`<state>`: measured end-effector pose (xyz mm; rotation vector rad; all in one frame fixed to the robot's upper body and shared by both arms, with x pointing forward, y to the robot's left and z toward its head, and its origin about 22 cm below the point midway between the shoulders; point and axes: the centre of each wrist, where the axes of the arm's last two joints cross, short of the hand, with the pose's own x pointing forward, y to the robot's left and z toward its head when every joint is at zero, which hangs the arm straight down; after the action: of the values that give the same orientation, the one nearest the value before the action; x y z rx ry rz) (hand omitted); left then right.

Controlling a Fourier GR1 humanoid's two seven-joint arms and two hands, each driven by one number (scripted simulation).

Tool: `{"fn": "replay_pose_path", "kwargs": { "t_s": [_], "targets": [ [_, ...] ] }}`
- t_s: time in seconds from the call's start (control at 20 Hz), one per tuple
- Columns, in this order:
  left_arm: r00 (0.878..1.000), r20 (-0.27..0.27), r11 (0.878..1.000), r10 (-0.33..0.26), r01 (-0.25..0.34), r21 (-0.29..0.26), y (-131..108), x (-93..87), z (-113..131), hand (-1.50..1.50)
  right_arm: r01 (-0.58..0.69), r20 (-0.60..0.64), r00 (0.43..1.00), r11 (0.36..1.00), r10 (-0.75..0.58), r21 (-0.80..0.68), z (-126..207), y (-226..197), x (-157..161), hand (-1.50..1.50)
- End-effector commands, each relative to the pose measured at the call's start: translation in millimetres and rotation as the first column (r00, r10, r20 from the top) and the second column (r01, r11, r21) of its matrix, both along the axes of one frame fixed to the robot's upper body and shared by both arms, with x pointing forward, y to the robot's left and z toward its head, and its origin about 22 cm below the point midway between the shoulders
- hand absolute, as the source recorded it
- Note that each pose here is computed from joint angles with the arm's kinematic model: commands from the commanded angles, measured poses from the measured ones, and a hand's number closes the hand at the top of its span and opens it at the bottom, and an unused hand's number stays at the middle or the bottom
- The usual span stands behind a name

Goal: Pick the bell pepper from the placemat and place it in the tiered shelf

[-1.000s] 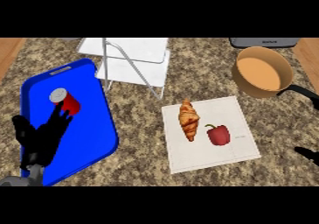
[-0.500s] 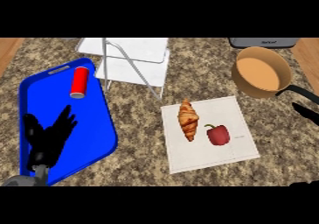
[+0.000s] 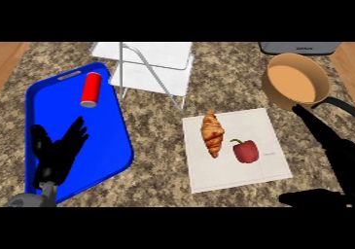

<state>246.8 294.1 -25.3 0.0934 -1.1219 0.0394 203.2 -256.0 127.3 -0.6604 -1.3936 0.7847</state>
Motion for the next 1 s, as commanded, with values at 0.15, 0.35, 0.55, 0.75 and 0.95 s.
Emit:
{"fn": "replay_pose_path", "kwargs": {
  "t_s": [0.15,0.35,0.55,0.75,0.95],
  "targets": [
    [1.0,0.009,1.0,-0.004,0.004,0.013,-6,13.9,8,0.0,0.074,-0.084,0.993,0.991,-0.084,-0.111,-2,56,34,-1.5],
    [1.0,-0.004,1.0,-0.017,0.017,0.011,-5,-12.8,8,0.0,0.064,-0.134,0.987,0.982,-0.089,-0.177,-25,78,26,-1.5],
    [1.0,-0.022,1.0,-0.012,0.012,0.006,-2,7.7,-2,0.0,0.076,-0.151,0.982,0.97,-0.113,-0.229,-22,75,34,-1.5],
    [1.0,-0.007,1.0,-0.003,0.003,-0.003,-1,-1.3,2,0.0,0.122,-0.164,0.973,0.963,-0.164,-0.24,-52,70,25,-1.5],
    [1.0,-0.01,1.0,0.006,-0.006,-0.023,18,-3.1,1,0.0,0.148,-0.128,0.974,0.952,-0.187,-0.269,-42,84,15,-1.5]
  ]
}}
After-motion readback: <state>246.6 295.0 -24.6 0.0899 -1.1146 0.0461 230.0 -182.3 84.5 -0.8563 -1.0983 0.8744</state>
